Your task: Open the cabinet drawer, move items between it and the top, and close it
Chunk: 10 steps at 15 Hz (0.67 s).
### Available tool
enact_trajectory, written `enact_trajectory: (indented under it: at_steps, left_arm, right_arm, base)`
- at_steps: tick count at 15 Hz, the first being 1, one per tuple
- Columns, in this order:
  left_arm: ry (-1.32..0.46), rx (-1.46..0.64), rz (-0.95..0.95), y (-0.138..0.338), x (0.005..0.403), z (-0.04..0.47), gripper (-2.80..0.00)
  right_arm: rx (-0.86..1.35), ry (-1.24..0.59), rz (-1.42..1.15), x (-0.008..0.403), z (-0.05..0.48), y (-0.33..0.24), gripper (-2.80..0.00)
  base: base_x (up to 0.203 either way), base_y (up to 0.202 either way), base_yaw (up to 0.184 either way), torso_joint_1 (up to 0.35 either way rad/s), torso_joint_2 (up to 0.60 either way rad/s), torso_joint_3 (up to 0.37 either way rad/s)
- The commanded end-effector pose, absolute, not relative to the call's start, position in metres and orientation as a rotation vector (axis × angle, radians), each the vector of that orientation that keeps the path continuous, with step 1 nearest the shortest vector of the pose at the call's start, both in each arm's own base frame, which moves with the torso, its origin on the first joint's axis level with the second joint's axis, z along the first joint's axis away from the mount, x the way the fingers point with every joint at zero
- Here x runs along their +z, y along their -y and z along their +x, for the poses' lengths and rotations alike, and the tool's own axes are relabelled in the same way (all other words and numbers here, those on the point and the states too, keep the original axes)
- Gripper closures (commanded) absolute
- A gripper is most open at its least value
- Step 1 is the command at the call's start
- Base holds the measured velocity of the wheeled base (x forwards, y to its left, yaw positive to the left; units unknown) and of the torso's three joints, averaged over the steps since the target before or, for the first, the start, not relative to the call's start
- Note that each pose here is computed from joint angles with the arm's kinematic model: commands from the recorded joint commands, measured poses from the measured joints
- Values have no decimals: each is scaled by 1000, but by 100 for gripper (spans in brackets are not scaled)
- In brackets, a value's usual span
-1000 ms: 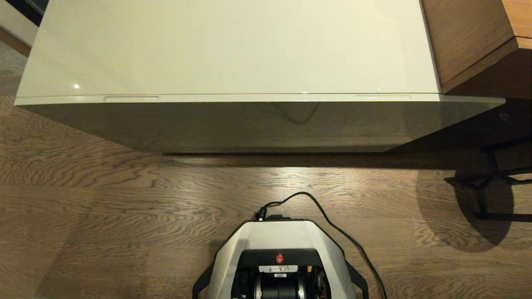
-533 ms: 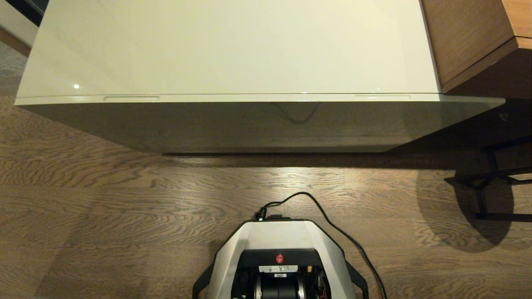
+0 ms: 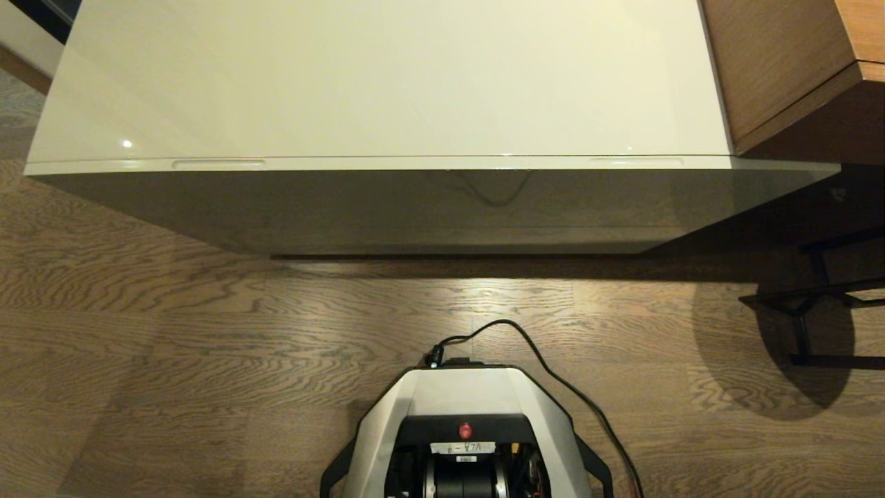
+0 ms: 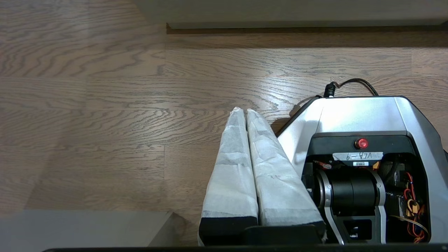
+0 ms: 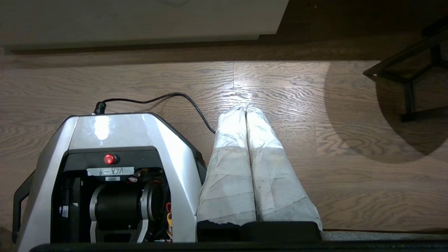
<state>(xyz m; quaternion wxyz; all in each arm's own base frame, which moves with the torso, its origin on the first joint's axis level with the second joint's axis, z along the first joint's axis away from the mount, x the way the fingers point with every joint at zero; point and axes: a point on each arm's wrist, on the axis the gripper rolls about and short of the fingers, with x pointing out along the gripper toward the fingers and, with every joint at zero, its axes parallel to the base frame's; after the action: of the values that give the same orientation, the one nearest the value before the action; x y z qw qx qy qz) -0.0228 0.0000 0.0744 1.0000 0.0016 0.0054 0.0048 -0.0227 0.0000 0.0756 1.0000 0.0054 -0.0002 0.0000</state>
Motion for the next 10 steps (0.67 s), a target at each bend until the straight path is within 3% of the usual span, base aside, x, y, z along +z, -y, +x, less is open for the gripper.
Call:
enact_trajectory:
  at_steps: [1, 10]
  left_arm:
    - [-12, 9, 2, 0, 74, -23, 0]
    - [-12, 9, 2, 0, 74, -23, 0]
  right_arm:
    - [0, -2, 12, 75, -23, 0, 0]
    - [2, -2, 12, 75, -23, 0, 0]
  base:
    - [0, 0, 0, 0, 0, 0]
    - [0, 0, 0, 0, 0, 0]
